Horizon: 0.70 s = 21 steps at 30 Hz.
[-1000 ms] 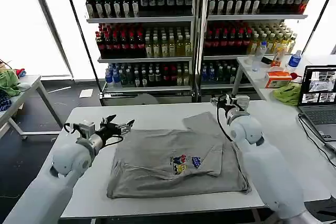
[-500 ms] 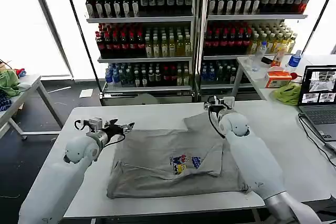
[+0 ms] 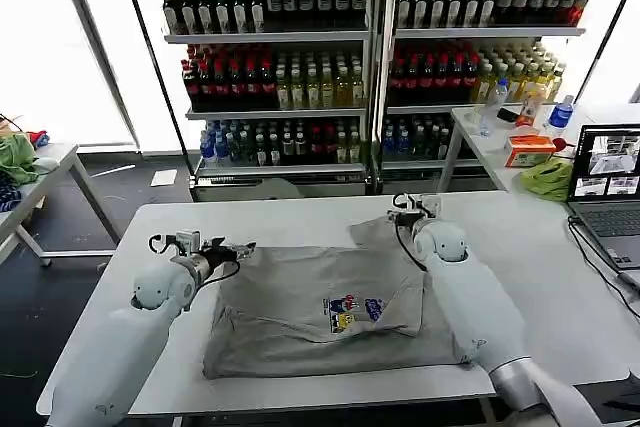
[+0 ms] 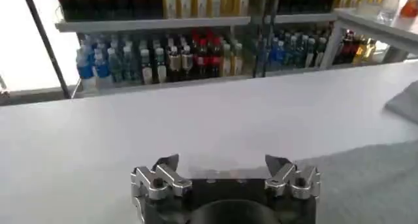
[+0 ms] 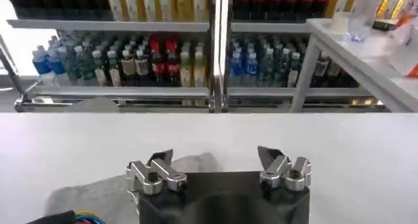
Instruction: Fold and organize the clothes.
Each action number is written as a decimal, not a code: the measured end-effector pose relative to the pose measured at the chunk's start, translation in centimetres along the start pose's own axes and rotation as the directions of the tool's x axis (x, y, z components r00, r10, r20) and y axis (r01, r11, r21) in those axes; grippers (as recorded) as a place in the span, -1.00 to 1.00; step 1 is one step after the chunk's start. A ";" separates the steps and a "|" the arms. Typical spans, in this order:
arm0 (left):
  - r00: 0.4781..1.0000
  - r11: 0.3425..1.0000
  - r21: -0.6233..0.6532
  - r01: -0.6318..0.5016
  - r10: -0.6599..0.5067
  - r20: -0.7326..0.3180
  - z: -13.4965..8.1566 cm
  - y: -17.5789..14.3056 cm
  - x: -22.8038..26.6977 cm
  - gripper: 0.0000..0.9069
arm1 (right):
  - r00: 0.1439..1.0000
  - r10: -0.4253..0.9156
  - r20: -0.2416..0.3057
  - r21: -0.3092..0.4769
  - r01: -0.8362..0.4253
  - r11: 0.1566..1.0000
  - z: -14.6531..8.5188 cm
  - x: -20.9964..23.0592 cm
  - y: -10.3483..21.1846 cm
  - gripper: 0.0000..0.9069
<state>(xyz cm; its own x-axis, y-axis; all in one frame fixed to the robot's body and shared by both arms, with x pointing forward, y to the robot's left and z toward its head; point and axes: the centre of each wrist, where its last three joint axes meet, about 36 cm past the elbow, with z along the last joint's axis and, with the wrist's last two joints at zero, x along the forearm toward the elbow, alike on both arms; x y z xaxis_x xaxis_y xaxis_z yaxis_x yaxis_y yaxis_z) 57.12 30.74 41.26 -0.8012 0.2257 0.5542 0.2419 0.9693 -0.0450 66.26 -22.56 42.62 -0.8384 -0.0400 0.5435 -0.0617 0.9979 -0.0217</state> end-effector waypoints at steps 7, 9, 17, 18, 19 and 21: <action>1.000 1.000 0.006 0.003 -0.003 -0.016 0.7 0.0 -0.4 1.00 | 1.000 -0.007 -0.012 -0.002 0.007 1.000 0.1 -0.6 0.4 1.00; 1.000 1.000 0.007 0.005 -0.005 -0.020 0.8 0.1 -0.4 1.00 | 1.000 -0.009 -0.014 -0.003 0.009 1.000 0.1 -0.7 0.5 1.00; 1.000 1.000 0.005 0.011 -0.010 -0.027 1.1 0.2 -0.5 1.00 | 0.999 -0.020 -0.029 -0.018 0.020 1.000 0.7 -1.1 0.9 1.00; 1.000 1.000 0.004 0.011 -0.011 -0.028 1.2 0.2 -0.5 0.98 | 0.999 -0.022 -0.032 -0.020 0.022 1.000 0.9 -1.1 1.0 1.00; 1.000 1.000 0.003 0.012 -0.011 -0.028 1.3 0.2 -0.5 0.91 | 0.999 -0.023 -0.033 -0.022 0.023 1.000 1.1 -1.1 1.0 1.00; 0.999 1.000 -0.003 0.012 -0.012 -0.030 1.4 0.0 -0.4 0.73 | 0.999 -0.025 -0.036 -0.025 0.024 0.999 1.3 -1.1 1.1 1.00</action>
<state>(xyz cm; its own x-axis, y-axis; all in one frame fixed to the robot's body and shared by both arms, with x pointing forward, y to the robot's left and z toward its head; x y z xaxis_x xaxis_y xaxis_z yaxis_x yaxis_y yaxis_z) 56.70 30.81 39.83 -0.7873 0.2112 0.5792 0.2340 0.9716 -0.0361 66.45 -21.54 40.88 -0.8164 -0.0631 0.5740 -0.0681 0.9976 0.0128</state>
